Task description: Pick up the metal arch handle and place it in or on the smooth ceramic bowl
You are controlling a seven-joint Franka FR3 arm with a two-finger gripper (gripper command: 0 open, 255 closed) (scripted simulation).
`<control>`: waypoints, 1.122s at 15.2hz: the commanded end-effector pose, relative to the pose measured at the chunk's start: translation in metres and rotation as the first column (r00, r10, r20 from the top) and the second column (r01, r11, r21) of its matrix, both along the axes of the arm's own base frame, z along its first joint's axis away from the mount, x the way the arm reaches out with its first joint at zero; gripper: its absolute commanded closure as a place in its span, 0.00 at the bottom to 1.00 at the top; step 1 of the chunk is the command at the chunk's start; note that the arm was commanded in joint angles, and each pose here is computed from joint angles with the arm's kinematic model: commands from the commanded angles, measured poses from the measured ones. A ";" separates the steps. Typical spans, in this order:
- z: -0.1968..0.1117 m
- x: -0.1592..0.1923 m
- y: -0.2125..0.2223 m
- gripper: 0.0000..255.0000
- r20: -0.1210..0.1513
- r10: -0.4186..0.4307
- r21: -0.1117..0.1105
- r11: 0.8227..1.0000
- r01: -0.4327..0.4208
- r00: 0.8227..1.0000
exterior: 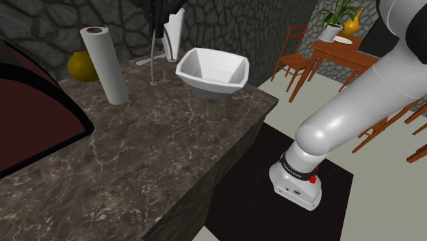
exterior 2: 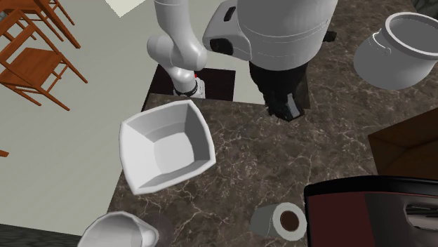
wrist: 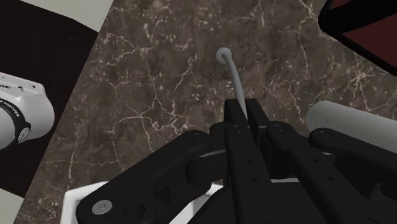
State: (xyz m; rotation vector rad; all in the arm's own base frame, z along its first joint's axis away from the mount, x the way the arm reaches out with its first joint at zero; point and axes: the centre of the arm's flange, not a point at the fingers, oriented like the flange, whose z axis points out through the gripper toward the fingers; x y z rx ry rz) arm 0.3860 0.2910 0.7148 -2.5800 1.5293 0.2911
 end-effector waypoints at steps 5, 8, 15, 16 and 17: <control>0.015 0.009 -0.073 1.00 0.000 0.000 0.000 1.000 0.000 1.000; 0.022 0.015 -0.111 1.00 0.000 0.000 0.000 1.000 0.000 1.000; 0.038 0.027 -0.201 1.00 0.000 0.000 0.000 1.000 0.000 1.000; 0.040 0.029 -0.214 1.00 0.000 0.000 0.000 1.000 0.000 1.000; 0.043 0.031 -0.227 1.00 0.000 0.000 0.000 1.000 0.000 1.000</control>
